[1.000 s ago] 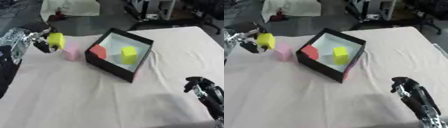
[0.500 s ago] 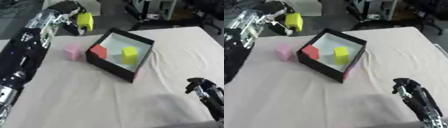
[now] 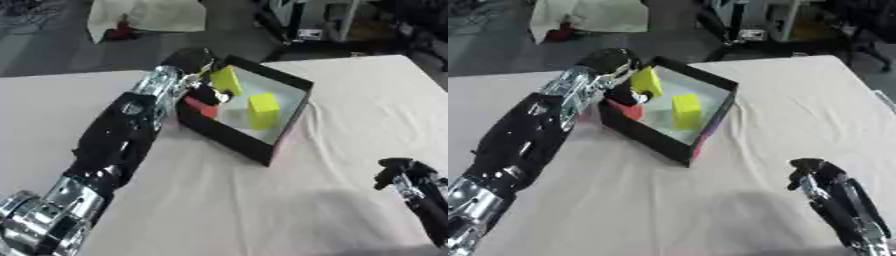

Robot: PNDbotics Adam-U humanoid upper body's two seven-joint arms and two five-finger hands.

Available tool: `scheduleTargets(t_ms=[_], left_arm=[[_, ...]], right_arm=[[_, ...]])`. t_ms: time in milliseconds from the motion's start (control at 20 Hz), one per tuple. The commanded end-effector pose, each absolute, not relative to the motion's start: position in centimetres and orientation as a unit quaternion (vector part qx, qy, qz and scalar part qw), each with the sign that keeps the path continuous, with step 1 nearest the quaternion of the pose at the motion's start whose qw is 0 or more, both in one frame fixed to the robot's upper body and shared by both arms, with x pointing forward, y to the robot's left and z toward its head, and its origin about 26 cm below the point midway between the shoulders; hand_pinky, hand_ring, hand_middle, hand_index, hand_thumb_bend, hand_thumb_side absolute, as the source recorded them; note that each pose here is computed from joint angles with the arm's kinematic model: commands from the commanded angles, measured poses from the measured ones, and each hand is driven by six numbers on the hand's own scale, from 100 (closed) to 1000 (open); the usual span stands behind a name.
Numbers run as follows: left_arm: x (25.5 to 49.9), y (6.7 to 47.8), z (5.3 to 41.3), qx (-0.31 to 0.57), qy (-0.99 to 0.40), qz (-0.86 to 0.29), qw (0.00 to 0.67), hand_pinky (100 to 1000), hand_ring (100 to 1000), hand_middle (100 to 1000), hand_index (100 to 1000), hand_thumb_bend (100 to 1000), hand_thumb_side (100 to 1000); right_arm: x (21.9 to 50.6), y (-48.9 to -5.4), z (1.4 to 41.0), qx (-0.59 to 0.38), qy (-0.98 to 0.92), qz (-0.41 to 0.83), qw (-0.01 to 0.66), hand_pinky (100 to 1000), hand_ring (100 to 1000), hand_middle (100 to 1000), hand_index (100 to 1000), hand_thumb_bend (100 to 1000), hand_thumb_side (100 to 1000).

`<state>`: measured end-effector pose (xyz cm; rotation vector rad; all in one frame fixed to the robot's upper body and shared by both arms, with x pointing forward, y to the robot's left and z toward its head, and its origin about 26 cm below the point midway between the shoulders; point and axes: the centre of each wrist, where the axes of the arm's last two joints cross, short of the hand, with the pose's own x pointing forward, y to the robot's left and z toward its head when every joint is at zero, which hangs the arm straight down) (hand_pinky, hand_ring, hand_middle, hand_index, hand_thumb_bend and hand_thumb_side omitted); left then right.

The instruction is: Pick up objects on the table and place them in the box.

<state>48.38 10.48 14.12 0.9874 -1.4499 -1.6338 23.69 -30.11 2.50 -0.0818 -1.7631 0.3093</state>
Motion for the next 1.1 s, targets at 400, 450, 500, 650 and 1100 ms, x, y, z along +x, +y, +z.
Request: scheduleTargets(t_ms=[400,450,500,650,1100], left_arm=[[49.2,12.5,18.3,0.415,-0.596,-0.587,0.358,807,819,854,924,475,892],[49.3,13.2,19.1,0.413,-0.589,-0.593,0.361,810,820,854,925,451,877],[49.5,14.0,19.8,0.407,-0.577,-0.604,0.370,815,824,863,932,428,888],[50.0,16.9,21.9,0.397,-0.535,-0.615,0.421,810,820,857,930,418,865],[50.9,22.1,19.2,0.428,-0.418,-0.567,0.567,800,816,870,939,499,830]], right_arm=[[23.8,-30.2,2.9,-0.036,-0.772,0.137,0.619,714,493,492,678,100,569],[23.8,-30.2,2.9,-0.037,-0.772,0.137,0.620,713,493,492,678,100,569],[23.7,-30.3,2.9,-0.037,-0.772,0.137,0.620,713,493,492,678,100,570],[23.7,-30.3,2.8,-0.038,-0.771,0.137,0.621,714,493,492,678,100,574],[23.7,-30.4,2.8,-0.041,-0.771,0.136,0.621,714,493,492,678,100,570]])
